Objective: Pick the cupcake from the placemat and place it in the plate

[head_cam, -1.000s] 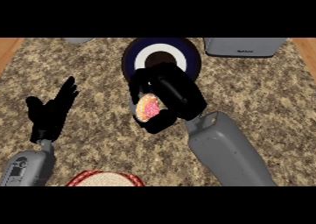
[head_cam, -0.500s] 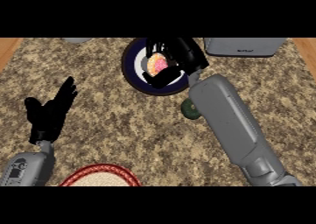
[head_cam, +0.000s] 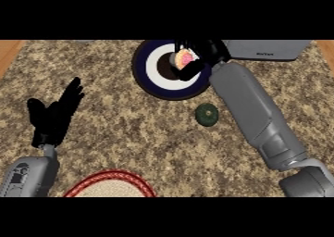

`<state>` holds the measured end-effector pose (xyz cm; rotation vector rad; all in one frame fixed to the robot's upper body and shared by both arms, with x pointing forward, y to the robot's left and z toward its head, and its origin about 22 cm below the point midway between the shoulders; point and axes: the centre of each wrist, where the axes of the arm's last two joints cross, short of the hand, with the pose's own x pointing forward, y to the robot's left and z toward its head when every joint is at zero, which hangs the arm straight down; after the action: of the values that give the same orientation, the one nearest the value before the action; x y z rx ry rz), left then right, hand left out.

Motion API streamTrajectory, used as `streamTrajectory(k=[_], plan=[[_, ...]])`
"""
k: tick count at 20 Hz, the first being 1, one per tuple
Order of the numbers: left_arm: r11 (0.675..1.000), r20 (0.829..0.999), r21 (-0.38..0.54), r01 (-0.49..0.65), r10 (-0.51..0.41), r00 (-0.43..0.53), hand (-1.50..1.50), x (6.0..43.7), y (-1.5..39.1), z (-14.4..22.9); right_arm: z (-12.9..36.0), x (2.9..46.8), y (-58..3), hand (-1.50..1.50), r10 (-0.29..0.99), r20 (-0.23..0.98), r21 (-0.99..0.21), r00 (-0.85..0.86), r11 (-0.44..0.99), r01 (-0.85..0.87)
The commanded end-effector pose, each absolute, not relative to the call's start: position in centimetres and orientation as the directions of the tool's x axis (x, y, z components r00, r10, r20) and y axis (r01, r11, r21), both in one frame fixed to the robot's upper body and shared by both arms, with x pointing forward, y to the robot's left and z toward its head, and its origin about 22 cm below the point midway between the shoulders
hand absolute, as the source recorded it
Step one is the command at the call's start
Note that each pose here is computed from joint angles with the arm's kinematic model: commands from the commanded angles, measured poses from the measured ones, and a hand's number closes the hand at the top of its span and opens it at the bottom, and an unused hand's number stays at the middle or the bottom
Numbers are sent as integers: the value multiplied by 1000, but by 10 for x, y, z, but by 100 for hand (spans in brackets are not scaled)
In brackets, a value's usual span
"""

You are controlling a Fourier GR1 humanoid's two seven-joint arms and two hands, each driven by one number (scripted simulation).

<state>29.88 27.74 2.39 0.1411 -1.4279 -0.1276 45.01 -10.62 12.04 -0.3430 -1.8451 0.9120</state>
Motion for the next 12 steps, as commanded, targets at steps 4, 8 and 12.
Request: streamTrajectory(k=[4, 8, 12], plan=[[985, 980, 165, 44, -169, 109, 0, 306, 257, 29, 93, 457, -130, 150, 599, 742, -670, -302, 652, -355], [983, 977, 180, 27, -182, 115, 0, 302, 270, 27, 92, 460, -142, -150, 556, 733, -681, -393, 603, -416], [986, 981, 163, 33, -166, 98, 0, 301, 251, 28, 105, 465, -156, -150, 484, 731, -661, -482, 679, -321]])
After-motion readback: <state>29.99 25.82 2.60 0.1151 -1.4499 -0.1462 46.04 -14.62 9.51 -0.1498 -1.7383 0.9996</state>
